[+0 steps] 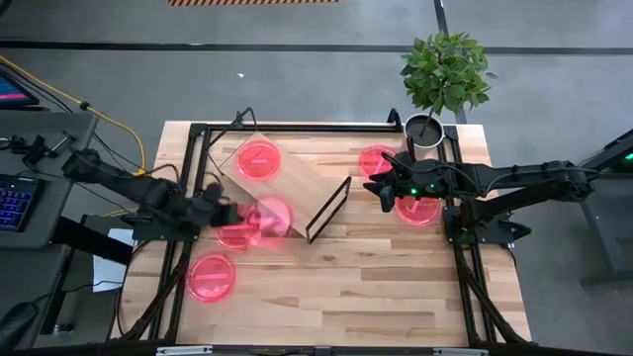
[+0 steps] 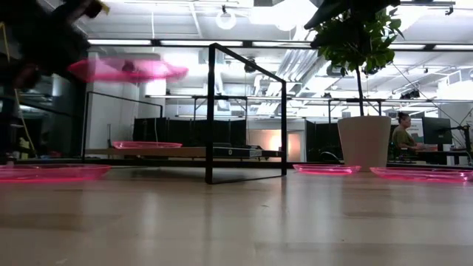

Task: Place and stack plates onto a shelf
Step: Put the pink plate on the shelf

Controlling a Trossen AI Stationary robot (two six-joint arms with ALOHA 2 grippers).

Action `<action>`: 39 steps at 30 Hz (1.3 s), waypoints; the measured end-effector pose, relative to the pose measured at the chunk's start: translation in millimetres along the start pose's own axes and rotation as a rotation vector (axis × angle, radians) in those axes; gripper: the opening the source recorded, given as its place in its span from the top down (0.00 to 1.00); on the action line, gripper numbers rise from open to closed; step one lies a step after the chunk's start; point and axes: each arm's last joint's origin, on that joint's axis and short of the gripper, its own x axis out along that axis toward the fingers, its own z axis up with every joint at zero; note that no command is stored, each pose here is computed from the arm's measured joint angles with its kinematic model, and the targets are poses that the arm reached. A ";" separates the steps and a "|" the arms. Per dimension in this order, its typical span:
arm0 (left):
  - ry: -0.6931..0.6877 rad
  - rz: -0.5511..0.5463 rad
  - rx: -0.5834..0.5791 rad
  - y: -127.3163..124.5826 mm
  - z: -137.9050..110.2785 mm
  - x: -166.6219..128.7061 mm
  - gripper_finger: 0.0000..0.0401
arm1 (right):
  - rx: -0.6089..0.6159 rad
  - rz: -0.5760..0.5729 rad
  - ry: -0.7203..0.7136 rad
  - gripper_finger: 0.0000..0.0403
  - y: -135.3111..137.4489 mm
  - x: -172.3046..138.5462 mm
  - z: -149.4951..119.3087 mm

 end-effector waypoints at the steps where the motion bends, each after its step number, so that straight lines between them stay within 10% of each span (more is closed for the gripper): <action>1: -0.046 -0.052 -0.001 -4.9 4.3 -0.4 1.00 | 0.000 0.000 0.000 0.58 0.0 0.0 0.0; 7: -0.342 -0.248 0.025 -30.4 34.2 -0.3 1.00 | 0.005 0.007 -0.009 0.58 0.7 0.0 0.8; 13: -0.492 -0.160 0.020 -34.1 58.7 20.3 1.00 | 0.019 0.008 -0.011 0.58 0.8 0.0 1.1; 39: -0.316 0.123 -0.108 -17.9 37.6 133.4 1.00 | 0.037 0.008 -0.011 0.58 0.8 0.0 1.1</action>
